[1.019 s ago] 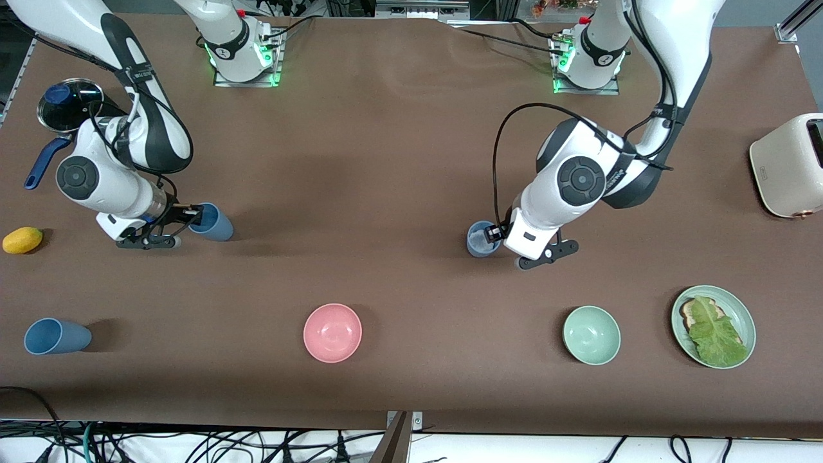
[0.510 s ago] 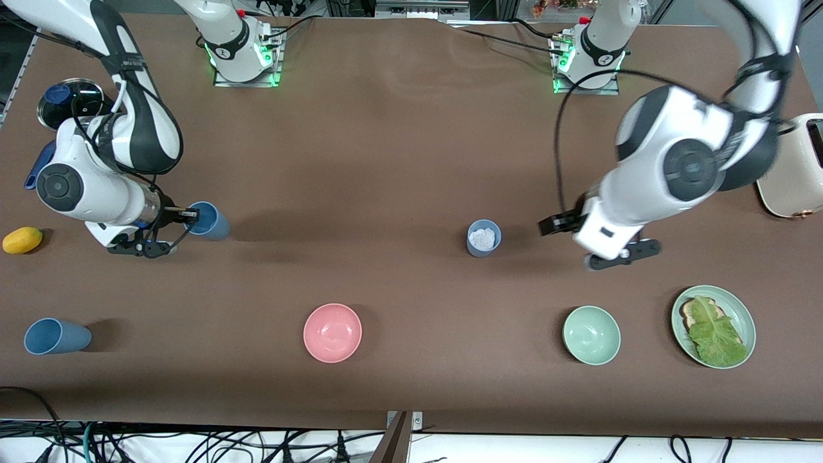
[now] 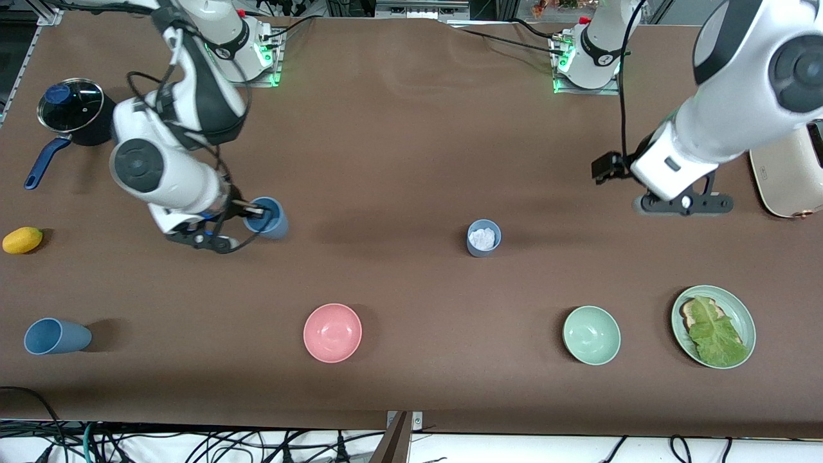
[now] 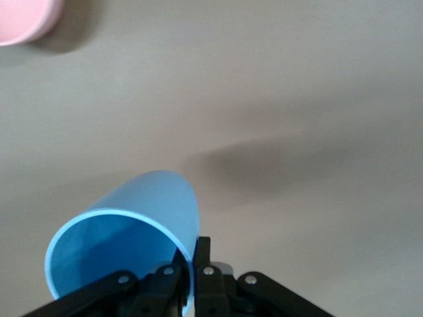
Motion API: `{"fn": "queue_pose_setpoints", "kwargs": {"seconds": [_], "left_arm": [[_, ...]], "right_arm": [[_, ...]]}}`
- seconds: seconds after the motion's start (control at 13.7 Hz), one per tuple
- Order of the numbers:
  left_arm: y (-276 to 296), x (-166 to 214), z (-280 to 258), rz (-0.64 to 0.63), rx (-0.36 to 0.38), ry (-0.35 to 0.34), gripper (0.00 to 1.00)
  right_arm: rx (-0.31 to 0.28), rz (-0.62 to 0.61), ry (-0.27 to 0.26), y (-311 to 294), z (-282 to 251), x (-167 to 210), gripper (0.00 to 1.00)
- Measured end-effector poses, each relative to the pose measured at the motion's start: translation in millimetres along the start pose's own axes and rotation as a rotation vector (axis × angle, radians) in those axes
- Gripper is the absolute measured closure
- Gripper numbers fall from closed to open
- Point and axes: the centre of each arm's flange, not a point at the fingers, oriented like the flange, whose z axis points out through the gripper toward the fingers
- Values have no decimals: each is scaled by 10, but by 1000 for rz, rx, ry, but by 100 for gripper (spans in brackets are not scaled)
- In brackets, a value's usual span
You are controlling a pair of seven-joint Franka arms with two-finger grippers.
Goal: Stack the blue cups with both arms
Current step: 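Open the left gripper and withdraw while the right gripper lifts the cup, then carry the blue cup with the right gripper over the filled cup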
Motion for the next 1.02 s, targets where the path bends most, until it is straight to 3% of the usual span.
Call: {"fn": "queue_pose_setpoints", "kwargs": {"seconds": [0.66,1.02], "left_arm": [[-923,-39,-64,119,-20,32,0],[-833,-72,-94,142,-18,38,0]], "right_arm": [[123,237,-7,-1920,-104,-752,95],[202,352,-30,-2732,-116,-1238,95]]}}
